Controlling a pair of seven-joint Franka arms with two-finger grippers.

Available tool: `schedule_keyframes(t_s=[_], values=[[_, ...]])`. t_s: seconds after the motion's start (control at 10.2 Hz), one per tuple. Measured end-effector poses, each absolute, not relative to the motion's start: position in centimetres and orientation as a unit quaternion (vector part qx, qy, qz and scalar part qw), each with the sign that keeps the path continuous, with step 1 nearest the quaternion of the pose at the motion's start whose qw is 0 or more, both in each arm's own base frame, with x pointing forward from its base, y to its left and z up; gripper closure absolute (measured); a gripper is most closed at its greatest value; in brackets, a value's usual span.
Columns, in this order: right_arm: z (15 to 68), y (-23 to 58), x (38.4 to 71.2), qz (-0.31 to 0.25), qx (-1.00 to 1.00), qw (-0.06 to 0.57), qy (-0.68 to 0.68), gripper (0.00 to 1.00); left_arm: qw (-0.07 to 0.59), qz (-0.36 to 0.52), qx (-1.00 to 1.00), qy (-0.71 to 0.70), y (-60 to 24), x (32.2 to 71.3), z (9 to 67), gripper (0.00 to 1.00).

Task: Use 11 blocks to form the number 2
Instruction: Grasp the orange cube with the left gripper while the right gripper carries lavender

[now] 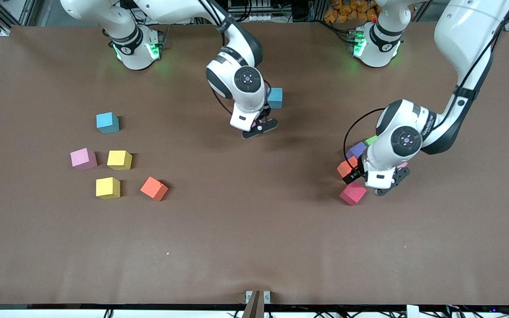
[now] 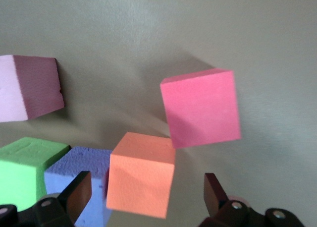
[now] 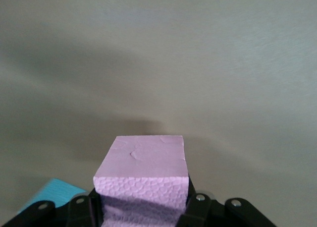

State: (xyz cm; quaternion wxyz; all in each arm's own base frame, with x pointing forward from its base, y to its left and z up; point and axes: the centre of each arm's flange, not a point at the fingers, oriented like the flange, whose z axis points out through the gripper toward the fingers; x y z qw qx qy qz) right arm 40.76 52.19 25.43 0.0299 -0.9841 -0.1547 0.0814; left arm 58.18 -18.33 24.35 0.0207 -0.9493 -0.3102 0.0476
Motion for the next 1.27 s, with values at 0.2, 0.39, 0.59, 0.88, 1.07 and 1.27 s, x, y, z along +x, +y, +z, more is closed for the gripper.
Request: schedule_keyframes(t_s=[0.2, 0.39, 0.59, 0.88, 1.07, 1.27], values=[[25.3, 53.9, 40.6, 0.088, -0.992, 0.036, -0.085, 0.42, 0.029, 0.056, -0.951, -0.302, -18.2, 57.9, 22.7, 0.00], [24.6, 56.2, 39.2, 0.091, -0.995, 0.033, -0.041, 0.42, 0.029, 0.056, -0.952, -0.301, -18.3, 57.9, 22.6, 0.00], [24.0, 57.6, 37.6, 0.094, -0.995, 0.026, -0.007, 0.42, 0.037, 0.051, -0.955, -0.289, -18.4, 57.8, 22.3, 0.00], [23.5, 58.5, 36.2, 0.095, -0.995, 0.023, -0.003, 0.42, 0.049, 0.050, -0.959, -0.273, -18.3, 57.5, 21.1, 0.00], [22.2, 58.7, 36.3, 0.091, -0.996, 0.028, 0.000, 0.42, 0.049, 0.054, -0.960, -0.269, -18.7, 57.3, 20.7, 0.00], [20.8, 58.7, 36.1, 0.092, -0.995, 0.026, 0.000, 0.42, 0.049, 0.059, -0.961, -0.266, -19.1, 57.1, 20.2, 0.00]])
